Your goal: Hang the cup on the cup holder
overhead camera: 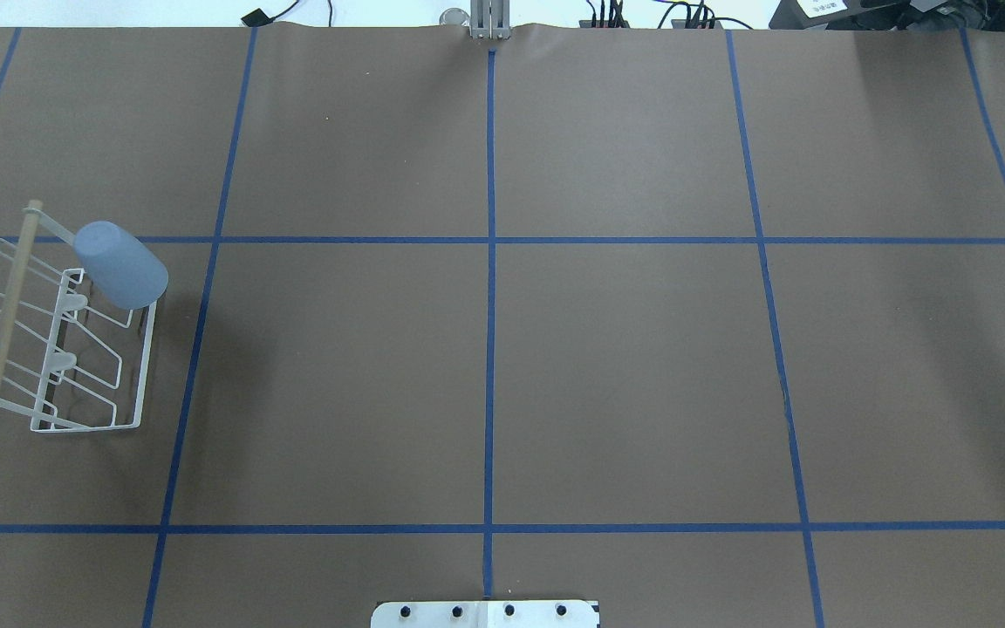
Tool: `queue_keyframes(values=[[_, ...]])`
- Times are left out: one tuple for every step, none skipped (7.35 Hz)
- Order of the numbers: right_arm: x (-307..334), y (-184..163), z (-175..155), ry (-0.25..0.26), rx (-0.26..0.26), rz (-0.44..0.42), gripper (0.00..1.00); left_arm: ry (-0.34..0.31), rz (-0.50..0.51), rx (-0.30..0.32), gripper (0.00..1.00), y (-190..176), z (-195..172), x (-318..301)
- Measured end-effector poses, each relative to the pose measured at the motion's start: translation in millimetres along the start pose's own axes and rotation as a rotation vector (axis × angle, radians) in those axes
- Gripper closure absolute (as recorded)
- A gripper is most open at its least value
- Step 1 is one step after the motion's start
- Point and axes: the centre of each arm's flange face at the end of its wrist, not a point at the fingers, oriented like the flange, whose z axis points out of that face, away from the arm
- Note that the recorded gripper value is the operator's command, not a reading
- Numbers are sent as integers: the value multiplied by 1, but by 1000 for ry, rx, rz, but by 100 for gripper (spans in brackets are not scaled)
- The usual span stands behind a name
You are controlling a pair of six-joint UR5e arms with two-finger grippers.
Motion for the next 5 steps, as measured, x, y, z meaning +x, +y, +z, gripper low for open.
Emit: queue_keyframes(values=[[0,-1,0,1,4,-3,0,0,2,2,2,0,-1,1],[0,-1,-1,1,5,-4,0,0,3,4,2,1,-2,2],[0,-1,-1,1,6,-4,0,0,4,6,2,1,-3,2],[0,-1,-1,1,6,-4,0,0,4,7,2,1,-4,3],[0,-1,-1,2,6,-4,0,0,5,10,2,1,-5,4]])
